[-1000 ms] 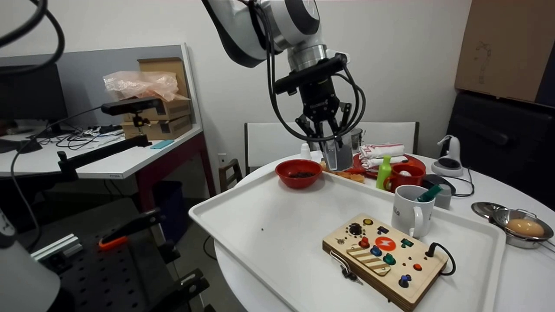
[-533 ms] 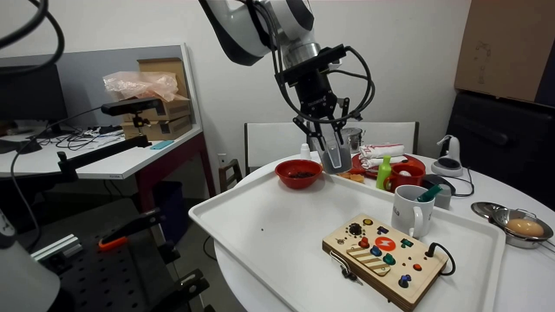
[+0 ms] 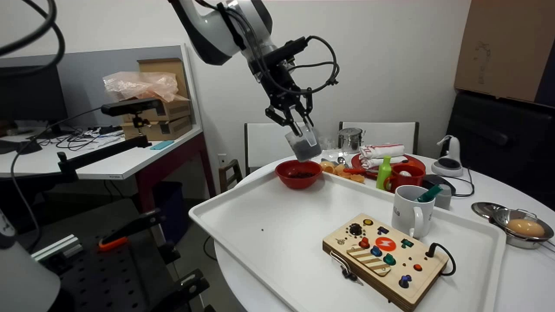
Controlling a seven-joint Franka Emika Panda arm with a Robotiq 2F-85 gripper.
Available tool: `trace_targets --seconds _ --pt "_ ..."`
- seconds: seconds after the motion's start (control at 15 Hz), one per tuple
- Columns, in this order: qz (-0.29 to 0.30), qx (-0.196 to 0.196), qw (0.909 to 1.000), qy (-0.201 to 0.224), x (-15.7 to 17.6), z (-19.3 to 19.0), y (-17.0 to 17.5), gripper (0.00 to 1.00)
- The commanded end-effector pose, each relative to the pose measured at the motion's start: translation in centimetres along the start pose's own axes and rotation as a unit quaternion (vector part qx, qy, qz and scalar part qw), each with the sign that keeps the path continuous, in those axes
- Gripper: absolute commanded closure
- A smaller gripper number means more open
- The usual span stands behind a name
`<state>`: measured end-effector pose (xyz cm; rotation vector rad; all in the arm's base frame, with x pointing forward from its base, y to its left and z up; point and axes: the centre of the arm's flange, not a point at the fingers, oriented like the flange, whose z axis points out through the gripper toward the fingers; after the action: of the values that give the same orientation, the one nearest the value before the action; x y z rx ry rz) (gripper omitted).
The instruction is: Pour the contents of the jug into the red bowl
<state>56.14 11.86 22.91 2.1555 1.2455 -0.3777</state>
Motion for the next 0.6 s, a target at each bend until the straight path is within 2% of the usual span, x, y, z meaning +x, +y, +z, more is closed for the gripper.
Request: trace_targets --seconds 0.0,0.13,0.2,0.53 --pt "-0.070 -0.061 0.9950 -0.036 4.1 -2.0 -0.5 0.93" --pt "-0.105 -0.093 0.9885 -0.054 5.4 -2.0 -0.6 0.93" --pt "-0.074 -0.066 0.9947 -0.031 3.6 -2.3 -1.8 0.72" --pt "-0.096 -0.080 0.9912 -0.044 4.9 -1.6 -1.6 0.72"
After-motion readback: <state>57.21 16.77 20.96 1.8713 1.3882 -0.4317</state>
